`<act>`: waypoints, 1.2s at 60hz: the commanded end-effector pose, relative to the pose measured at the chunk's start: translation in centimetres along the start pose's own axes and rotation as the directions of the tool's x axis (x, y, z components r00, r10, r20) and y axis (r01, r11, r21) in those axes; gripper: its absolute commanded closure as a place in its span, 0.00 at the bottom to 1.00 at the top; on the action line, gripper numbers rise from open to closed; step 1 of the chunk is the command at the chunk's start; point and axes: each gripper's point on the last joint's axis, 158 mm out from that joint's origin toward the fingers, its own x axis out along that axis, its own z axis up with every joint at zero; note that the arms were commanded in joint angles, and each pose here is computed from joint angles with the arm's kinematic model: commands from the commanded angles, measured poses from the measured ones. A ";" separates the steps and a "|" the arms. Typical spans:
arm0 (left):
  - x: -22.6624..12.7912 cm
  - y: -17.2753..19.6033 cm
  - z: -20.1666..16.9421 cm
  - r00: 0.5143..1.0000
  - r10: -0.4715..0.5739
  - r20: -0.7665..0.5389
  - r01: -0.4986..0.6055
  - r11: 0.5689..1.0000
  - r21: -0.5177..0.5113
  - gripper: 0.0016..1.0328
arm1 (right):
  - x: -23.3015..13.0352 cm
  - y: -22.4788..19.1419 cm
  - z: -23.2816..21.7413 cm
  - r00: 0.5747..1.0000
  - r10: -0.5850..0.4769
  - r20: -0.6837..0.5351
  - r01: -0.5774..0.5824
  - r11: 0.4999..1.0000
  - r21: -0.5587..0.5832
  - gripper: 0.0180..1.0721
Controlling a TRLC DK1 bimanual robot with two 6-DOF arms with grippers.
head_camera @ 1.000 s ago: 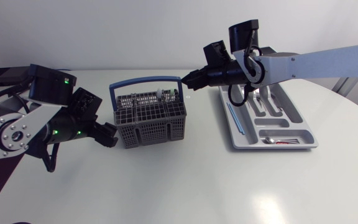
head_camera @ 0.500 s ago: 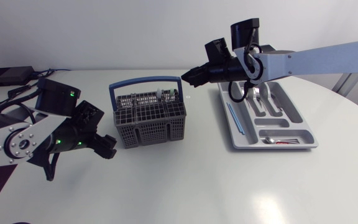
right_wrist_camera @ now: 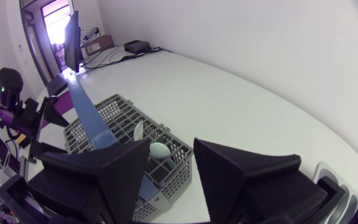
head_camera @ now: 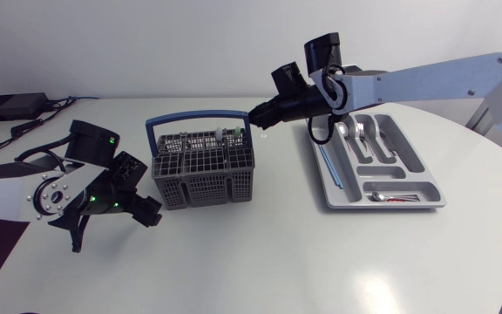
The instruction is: Unload the cutlery basket into the drawer organizer.
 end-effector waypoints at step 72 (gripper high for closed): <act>1.1 3.9 0.8 0.998 0.042 0.037 -0.041 0.999 -0.034 0.19 | 6.1 -2.3 -4.0 0.992 0.096 -0.081 -0.084 0.987 0.139 0.95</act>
